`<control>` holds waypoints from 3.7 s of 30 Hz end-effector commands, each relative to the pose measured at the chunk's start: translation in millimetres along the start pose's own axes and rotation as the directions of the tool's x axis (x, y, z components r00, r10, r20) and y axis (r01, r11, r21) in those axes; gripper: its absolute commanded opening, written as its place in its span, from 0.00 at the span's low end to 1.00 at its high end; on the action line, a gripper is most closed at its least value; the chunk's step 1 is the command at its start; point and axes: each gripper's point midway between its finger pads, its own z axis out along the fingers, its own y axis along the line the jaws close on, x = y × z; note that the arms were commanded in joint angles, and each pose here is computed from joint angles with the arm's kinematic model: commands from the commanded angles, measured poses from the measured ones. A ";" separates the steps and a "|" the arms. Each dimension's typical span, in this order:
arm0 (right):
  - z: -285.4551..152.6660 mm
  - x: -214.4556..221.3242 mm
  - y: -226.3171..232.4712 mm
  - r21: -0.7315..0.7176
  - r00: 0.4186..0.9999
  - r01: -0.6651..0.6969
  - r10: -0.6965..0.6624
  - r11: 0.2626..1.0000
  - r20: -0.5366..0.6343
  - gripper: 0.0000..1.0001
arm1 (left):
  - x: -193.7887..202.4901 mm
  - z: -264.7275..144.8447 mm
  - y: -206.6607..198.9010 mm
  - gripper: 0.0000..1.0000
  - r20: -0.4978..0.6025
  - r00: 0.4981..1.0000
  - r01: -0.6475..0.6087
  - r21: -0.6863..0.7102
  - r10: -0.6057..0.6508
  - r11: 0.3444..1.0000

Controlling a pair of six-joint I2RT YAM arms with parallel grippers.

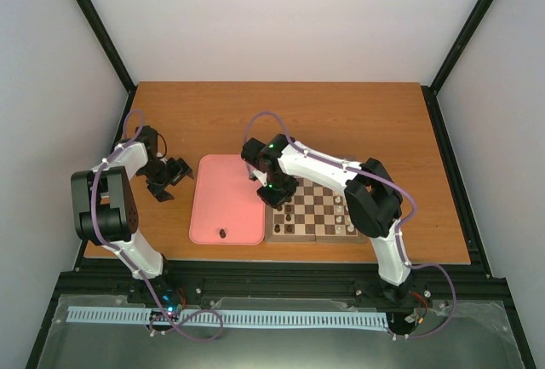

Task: Set up the chess pieces on the board
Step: Place the chess piece on the chessboard, then adjust the chess piece on the chessboard.

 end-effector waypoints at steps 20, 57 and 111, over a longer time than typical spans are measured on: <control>-13.6 1.8 3.9 -0.038 0.999 0.011 -0.009 0.999 0.034 0.18 | -7.2 -4.3 -5.3 1.00 0.023 0.999 -0.024 0.012 0.024 1.000; -22.9 -2.7 22.6 -0.080 0.998 -0.008 0.013 0.997 0.068 0.30 | -5.3 -4.6 -3.6 1.00 0.024 0.999 -0.024 0.010 0.023 1.000; 4.3 11.8 11.4 -0.027 1.000 -0.024 0.023 0.999 -0.012 0.17 | -5.8 -0.7 -1.8 1.00 0.016 1.000 -0.020 0.001 0.020 1.000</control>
